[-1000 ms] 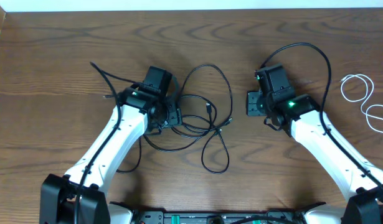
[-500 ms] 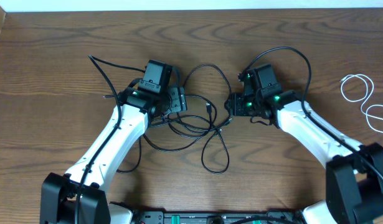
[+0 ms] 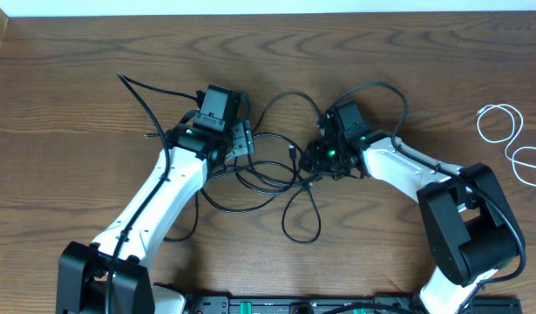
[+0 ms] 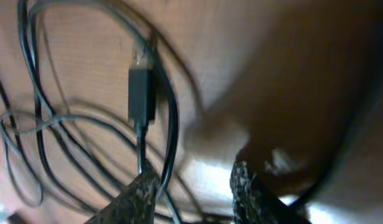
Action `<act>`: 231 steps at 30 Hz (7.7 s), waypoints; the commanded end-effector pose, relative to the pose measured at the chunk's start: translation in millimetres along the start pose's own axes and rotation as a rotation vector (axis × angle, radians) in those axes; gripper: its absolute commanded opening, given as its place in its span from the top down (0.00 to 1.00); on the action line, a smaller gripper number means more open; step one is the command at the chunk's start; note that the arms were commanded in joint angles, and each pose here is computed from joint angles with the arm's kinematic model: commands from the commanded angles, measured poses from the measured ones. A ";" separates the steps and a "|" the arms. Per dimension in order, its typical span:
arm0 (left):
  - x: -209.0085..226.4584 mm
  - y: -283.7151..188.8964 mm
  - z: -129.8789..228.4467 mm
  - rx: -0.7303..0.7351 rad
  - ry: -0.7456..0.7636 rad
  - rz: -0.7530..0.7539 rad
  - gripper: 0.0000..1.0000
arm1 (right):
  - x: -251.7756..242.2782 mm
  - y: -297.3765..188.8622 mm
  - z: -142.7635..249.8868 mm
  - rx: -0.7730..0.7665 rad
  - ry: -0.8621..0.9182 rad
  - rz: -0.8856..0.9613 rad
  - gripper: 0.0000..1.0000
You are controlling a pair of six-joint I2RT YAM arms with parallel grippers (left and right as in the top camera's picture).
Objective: Untangle cables
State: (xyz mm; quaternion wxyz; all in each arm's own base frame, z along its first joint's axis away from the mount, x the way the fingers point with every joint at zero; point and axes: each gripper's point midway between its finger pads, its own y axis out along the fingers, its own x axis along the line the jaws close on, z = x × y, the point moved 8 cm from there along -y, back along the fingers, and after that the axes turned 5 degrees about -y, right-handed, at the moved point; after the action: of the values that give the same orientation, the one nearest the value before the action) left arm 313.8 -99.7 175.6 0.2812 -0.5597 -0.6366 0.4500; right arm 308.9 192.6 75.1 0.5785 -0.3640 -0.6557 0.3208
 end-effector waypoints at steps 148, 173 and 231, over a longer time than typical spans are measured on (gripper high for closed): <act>-125.6 84.6 110.8 0.175 0.977 0.520 0.93 | 37.1 -289.0 8.5 -0.957 -0.254 0.189 0.99; -36.1 47.7 15.0 0.050 0.409 0.166 0.84 | 39.4 -336.4 15.0 -1.113 -0.360 0.063 0.99; -66.2 19.1 47.0 0.221 0.720 0.863 0.13 | -32.9 -366.5 31.0 -1.205 -0.015 0.703 0.99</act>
State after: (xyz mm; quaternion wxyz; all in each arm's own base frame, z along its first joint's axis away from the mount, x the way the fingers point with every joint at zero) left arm 295.7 -177.7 150.2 0.3256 -0.8589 -0.1574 0.3625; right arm 248.1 -14.7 373.5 0.1259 -0.7815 -0.6104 0.0267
